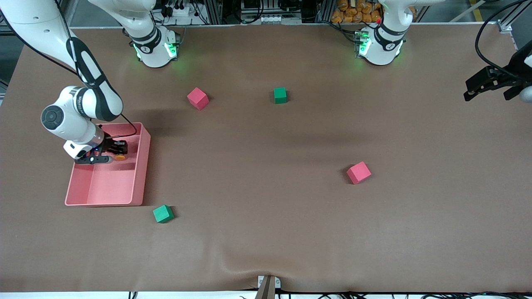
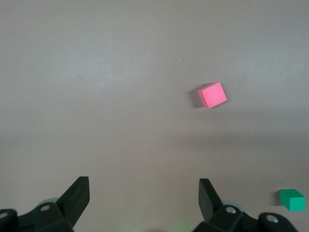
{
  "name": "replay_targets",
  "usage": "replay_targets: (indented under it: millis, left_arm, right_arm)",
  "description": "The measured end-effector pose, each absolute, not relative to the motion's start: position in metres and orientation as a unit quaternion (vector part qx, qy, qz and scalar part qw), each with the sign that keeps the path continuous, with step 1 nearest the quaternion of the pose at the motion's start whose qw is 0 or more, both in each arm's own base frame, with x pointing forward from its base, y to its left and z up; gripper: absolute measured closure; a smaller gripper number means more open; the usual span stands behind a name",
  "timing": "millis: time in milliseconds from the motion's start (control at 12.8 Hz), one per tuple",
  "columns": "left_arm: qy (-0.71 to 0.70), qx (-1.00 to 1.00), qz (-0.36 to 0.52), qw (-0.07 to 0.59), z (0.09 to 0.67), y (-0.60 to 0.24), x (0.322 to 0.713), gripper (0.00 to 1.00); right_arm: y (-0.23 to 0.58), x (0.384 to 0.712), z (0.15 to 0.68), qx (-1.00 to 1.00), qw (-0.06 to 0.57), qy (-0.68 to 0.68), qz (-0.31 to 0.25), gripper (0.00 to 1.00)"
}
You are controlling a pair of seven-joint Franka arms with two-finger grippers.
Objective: Place and upright button with both arms
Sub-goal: 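Close the right gripper on the button's black body and lift it, then carry the button to mid-table with the right gripper while the left gripper approaches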
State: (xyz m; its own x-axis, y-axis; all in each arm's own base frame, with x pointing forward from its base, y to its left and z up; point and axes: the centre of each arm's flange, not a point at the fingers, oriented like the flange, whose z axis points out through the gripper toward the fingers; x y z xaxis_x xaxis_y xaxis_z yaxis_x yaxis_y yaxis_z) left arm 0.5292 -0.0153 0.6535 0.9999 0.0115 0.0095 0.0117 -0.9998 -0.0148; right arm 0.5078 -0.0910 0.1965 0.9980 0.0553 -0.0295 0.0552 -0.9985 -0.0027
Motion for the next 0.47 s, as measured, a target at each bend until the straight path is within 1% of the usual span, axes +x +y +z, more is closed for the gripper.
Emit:
replay_targets:
  millis: [312, 468]
  left_arm:
    - [-0.013, -1.000, -0.003, 0.007, 0.651, -0.009, 0.530, 0.00]
    - [-0.014, -1.000, -0.008, 0.007, 0.651, -0.007, 0.533, 0.00]
  right_arm:
    - [-0.085, 0.539, 0.277, -0.999, 0.002, -0.045, 0.013, 0.59]
    - [-0.063, 0.557, 0.313, -0.997, 0.004, -0.069, 0.026, 0.59]
